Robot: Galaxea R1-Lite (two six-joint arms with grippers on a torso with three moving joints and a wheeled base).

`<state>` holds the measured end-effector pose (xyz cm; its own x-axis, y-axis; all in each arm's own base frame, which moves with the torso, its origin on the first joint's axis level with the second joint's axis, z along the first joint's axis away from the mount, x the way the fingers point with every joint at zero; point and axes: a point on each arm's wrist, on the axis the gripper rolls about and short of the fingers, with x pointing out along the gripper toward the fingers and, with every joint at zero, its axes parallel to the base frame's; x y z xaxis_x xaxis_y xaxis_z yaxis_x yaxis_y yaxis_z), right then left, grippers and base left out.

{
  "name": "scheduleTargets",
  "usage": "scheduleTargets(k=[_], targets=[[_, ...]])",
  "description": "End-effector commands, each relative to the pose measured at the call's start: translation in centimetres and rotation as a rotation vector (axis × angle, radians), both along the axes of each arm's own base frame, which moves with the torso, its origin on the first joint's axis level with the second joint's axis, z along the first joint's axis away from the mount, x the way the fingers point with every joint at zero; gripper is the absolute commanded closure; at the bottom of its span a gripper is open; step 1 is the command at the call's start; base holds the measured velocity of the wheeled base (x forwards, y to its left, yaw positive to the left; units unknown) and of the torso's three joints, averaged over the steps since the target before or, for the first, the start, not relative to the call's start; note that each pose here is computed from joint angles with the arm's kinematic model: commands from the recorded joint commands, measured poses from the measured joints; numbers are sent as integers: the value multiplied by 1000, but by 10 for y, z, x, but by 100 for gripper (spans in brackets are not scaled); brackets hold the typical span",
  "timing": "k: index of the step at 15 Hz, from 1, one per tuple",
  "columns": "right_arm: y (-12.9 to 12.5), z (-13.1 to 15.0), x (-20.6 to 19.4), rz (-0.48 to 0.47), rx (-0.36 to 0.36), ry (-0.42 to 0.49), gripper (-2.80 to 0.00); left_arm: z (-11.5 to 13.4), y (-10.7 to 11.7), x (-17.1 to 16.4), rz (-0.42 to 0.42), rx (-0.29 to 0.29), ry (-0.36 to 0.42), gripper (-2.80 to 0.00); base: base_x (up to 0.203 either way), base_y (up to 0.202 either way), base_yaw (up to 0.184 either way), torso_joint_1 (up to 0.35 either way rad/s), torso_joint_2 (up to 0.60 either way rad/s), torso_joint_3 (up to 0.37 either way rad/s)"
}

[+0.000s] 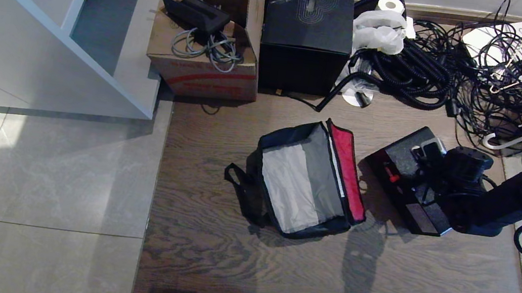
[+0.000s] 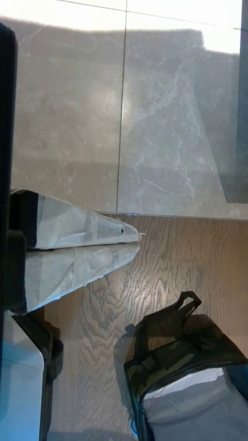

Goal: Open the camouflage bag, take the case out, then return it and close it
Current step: Place the black box back

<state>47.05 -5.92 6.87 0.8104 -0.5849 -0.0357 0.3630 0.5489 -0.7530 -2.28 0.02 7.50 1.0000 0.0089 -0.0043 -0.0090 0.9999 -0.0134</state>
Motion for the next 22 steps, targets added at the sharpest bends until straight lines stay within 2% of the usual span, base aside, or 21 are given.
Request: scheduleTargets(k=[1, 5, 6, 11, 14, 18, 22], targets=[[-4, -2, 6, -9, -23, -18, -280, 0, 0, 0, 0, 0, 0, 0, 0, 0, 0, 0, 0, 0], [-12, -6, 17, -23, -37, -30, -280, 0, 0, 0, 0, 0, 0, 0, 0, 0, 0, 0, 0, 0], [-15, -9, 19, -27, -38, -30, 0, 0, 0, 0, 0, 0, 0, 0, 0, 0, 0, 0, 0, 0], [-15, -20, 17, -32, -30, 8, 0, 0, 0, 0, 0, 0, 0, 0, 0, 0, 0, 0, 0, 0], [-3, -17, 15, -19, -27, 2, 0, 0, 0, 0, 0, 0, 0, 0, 0, 0, 0, 0, 0, 0], [13, 8, 8, -5, -28, -33, 0, 0, 0, 0, 0, 0, 0, 0, 0, 0, 0, 0, 0, 0], [18, 49, -10, -16, -25, -87, 0, 0, 0, 0, 0, 0, 0, 0, 0, 0, 0, 0, 0, 0]])
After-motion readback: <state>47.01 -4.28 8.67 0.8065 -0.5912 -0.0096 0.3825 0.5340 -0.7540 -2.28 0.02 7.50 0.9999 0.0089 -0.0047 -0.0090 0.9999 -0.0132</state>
